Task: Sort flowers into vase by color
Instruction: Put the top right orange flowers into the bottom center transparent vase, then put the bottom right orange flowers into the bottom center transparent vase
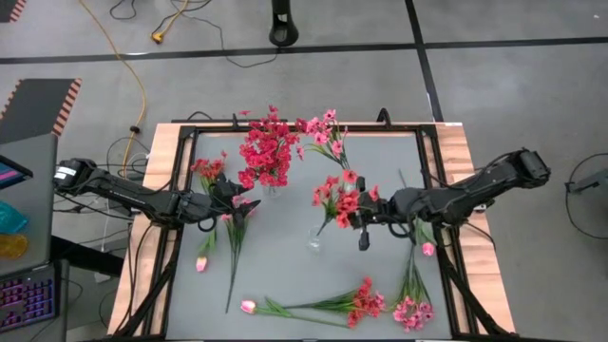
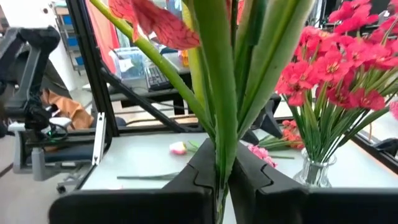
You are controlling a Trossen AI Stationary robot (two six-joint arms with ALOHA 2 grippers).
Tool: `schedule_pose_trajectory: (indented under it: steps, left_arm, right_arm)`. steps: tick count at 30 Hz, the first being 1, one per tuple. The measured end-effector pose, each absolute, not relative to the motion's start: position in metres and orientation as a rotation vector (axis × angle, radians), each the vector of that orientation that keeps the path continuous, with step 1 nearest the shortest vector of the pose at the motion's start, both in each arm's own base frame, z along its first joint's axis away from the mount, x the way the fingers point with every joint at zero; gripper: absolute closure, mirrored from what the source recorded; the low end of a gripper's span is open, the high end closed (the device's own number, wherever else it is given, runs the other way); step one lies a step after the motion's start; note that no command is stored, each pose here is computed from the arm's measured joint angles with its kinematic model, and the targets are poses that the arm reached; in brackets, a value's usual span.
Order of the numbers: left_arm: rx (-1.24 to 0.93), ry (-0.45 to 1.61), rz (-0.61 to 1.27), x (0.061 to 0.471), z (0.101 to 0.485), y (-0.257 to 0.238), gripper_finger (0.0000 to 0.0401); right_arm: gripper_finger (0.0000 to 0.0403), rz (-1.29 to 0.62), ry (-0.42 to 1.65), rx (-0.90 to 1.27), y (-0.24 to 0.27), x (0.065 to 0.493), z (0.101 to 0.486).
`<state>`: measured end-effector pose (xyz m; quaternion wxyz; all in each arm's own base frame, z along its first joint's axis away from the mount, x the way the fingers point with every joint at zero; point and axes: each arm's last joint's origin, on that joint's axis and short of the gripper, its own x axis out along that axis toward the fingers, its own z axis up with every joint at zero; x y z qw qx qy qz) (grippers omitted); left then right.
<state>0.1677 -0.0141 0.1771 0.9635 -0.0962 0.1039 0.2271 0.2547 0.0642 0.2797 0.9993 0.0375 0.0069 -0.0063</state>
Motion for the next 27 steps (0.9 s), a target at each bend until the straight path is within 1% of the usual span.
schedule_pose_trajectory:
  steps: [11,15,22,27]
  left_arm:
    - [-0.194,0.211,0.459,0.1677,0.177,-0.0141,0.0147]
    - [-0.194,0.211,0.459,0.1677,0.177,-0.0141,0.0147]
    - [-0.194,0.211,0.459,0.1677,0.177,-0.0142,0.0147]
    - [-0.194,0.212,0.459,0.1677,0.177,-0.0142,0.0147]
  right_arm:
    - [0.0316,-0.013,0.026,0.071,0.0641,0.2541,0.279]
    - [0.0287,-0.013,0.024,0.071,0.0641,0.2541,0.2792]
    - [0.0222,-0.013,0.041,0.066,0.0641,0.2541,0.2775]
    - [0.0192,-0.013,0.04,0.066,0.0642,0.254,0.2775]
